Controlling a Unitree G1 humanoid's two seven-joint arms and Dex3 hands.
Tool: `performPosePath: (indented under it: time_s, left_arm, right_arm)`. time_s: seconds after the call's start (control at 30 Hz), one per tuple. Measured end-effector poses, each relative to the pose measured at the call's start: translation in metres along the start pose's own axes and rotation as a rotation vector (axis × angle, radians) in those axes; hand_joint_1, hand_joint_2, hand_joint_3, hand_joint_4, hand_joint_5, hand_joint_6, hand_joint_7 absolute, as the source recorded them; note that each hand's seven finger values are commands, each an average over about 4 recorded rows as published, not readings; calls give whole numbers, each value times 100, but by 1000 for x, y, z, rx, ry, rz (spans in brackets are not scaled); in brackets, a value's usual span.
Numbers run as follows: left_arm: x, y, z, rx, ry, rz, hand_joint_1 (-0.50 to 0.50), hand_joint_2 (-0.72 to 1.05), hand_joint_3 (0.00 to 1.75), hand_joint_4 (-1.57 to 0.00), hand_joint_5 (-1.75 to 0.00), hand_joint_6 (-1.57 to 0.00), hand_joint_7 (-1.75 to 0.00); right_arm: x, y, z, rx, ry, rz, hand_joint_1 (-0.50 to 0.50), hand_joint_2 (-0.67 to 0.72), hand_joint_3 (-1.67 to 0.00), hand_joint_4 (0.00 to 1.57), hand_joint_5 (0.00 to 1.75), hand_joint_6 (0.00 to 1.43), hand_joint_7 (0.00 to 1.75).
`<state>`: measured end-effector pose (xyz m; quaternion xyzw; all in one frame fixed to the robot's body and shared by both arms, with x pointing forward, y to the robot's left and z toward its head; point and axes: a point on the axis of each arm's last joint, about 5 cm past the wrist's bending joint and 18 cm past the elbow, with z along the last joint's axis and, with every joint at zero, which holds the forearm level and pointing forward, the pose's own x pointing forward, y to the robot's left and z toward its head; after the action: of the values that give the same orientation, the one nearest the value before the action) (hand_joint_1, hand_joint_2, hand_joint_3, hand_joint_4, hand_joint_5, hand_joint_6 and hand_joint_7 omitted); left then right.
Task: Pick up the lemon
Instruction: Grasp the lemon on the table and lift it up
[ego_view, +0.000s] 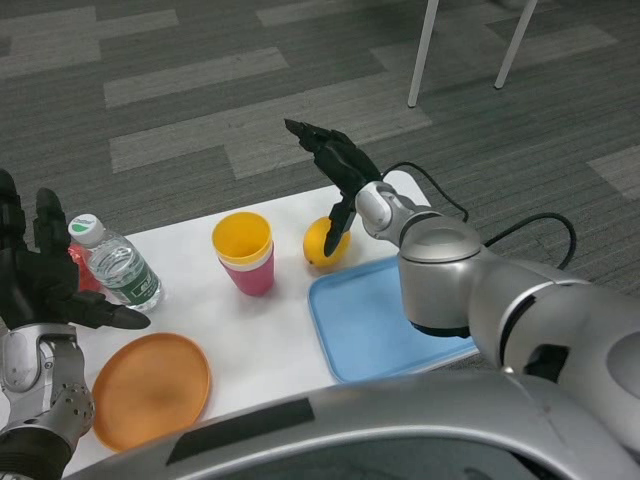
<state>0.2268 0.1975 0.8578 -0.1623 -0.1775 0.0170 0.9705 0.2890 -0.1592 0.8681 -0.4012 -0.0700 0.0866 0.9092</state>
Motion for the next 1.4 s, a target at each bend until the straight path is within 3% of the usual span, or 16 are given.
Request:
performPosePath:
  time_s: [0.17, 0.43, 1.0, 1.4]
  left_arm:
    - [0, -1, 0, -2, 1, -2, -50, -72, 9, 0, 0, 0, 0]
    - [-1, -2, -1, -5, 4, -4, -50, -72, 9, 0, 0, 0, 0]
    - [-3, -2, -2, -7, 10, 0, -50, -72, 9, 0, 0, 0, 0]
    - [-4, -2, -3, -9, 13, 2, -50, -72, 9, 0, 0, 0, 0]
  right_arm:
    - [0, 3, 1, -86, -36, 65, -46, -13, 0, 6, 29, 0, 7]
    - [-1, 1, 0, -193, -61, 123, -46, -22, 0, 6, 29, 0, 7]
    - [-3, -7, -6, -244, -21, 96, -46, -29, 0, 6, 29, 0, 12]
    - [-10, -4, -12, -239, 4, 111, -46, -29, 0, 6, 29, 0, 14]
